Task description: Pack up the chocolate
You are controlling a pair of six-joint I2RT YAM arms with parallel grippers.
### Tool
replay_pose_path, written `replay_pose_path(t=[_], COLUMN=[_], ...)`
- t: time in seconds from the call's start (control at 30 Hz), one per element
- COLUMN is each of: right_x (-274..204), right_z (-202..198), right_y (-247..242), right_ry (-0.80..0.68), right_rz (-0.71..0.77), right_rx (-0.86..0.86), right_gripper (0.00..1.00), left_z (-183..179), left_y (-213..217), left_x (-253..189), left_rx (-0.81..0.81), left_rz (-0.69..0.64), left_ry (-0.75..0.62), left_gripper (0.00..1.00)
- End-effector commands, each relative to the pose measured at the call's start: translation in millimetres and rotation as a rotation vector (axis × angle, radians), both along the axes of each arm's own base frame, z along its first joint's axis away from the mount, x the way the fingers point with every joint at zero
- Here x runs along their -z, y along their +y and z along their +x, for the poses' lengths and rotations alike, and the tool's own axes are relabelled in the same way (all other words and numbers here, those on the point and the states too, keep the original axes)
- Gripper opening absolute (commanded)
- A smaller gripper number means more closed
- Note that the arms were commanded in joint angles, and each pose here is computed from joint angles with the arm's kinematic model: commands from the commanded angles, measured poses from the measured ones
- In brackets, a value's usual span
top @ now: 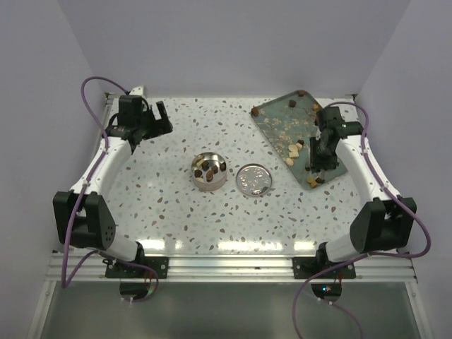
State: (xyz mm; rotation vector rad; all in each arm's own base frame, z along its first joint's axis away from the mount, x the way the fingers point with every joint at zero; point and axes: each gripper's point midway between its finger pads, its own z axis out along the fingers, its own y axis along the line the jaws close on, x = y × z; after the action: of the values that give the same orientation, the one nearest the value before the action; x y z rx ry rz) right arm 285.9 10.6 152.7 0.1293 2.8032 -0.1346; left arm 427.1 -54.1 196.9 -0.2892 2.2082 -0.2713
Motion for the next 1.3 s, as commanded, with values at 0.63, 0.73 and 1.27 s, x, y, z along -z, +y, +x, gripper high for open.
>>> replay_pose_path(t=[0.63,0.73,1.27], right_x=[-95,-106,-113], right_z=[42,43,-2], right_y=[109,151,287], right_ry=[-0.237,-0.257,-0.235], right_rz=[0.091,0.130,0.230], right_rx=[-0.224,-0.319,-0.680], right_gripper=[0.30,0.30,0.30], left_z=[-3,-5,-10], left_y=[-2,-1,0], left_x=[-3,-3,4], left_rx=[0.014,0.012,0.006], left_rz=[-0.001,0.000,0.000], left_ry=[-0.023,-0.024,-0.005], left_gripper=[1.00,1.00,1.00])
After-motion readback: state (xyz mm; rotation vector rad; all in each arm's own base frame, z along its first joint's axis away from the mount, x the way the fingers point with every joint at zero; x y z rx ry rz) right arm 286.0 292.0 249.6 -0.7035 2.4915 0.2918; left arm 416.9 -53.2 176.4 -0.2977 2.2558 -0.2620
